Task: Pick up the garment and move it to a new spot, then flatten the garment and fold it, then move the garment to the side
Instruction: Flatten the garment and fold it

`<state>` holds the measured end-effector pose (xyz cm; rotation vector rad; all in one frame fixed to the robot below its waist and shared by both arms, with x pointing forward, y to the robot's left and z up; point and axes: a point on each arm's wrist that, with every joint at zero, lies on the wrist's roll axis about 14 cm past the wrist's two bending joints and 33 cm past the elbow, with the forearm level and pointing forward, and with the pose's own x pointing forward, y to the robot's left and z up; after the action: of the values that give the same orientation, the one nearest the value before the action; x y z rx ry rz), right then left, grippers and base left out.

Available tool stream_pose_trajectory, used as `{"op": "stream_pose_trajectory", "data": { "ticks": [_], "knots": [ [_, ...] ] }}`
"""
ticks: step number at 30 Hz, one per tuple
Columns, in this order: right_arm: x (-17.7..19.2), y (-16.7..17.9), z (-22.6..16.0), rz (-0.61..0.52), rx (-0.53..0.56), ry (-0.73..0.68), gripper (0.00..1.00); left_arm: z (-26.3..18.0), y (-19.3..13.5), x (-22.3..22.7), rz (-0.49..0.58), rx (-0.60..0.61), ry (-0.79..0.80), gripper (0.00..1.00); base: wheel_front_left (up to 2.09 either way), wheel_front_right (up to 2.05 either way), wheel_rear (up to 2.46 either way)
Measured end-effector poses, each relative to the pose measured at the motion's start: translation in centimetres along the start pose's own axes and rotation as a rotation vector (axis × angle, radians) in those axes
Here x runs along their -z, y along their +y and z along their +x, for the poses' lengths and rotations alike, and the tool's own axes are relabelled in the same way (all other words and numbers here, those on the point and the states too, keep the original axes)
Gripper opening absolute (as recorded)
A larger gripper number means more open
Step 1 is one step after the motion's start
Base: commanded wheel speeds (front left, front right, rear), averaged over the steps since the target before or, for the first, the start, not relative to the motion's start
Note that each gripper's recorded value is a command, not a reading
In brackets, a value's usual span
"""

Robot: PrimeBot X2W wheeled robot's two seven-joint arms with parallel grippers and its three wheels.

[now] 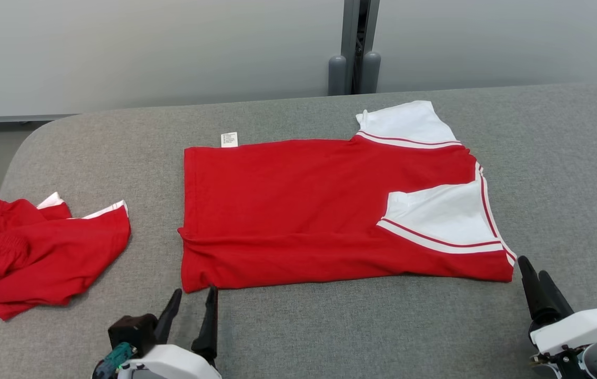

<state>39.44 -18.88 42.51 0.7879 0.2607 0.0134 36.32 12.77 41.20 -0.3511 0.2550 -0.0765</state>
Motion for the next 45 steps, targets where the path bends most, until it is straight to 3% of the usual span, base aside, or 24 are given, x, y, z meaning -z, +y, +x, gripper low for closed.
{"op": "stream_pose_trajectory", "data": {
  "ticks": [6, 11, 22, 26, 41, 42, 44, 45],
  "knots": [
    [1.4, -1.0, -0.2, 0.0, 0.039, 0.039, 1.0, -0.1, 0.1, 2.3, -0.049, -0.003, 0.101, 1.0, 0.0, 0.0, 0.0],
    [2.3, -1.2, 0.3, 0.018, 0.055, 0.062, 1.0, -0.3, 1.2, 4.0, -0.237, -0.055, 0.182, 1.0, 0.0, 0.0, 0.0],
    [3.4, -1.6, 2.0, 0.056, 0.09, 0.1, 1.0, 1.8, -0.3, 4.0, -0.502, -0.037, 0.221, 1.0, 0.0, 0.0, 0.0],
    [3.4, -1.8, 2.6, 0.087, 0.101, 0.1, 1.0, 2.7, -0.2, 3.7, -0.673, -0.054, 0.229, 1.0, 0.0, 0.0, 0.0],
    [4.3, -2.6, 4.9, 0.125, 0.133, 0.143, 1.0, 5.2, 0.2, 3.6, -0.694, -0.073, 0.214, 1.0, 0.0, 0.0, 0.0],
    [4.4, -2.5, 5.0, 0.126, 0.131, 0.148, 1.0, 5.2, 0.3, 3.7, -0.693, -0.075, 0.213, 0.84, 0.0, 0.0, 0.0],
    [4.4, -2.3, 5.3, 0.125, 0.127, 0.15, 1.0, 5.3, 0.3, 3.7, -0.694, -0.077, 0.21, 0.22, 0.0, 0.0, 0.0],
    [4.4, -2.3, 5.4, 0.125, 0.125, 0.151, 1.0, 5.3, 0.3, 3.6, -0.695, -0.077, 0.209, 0.0, 0.0, 0.0, 0.0]
  ]
}}
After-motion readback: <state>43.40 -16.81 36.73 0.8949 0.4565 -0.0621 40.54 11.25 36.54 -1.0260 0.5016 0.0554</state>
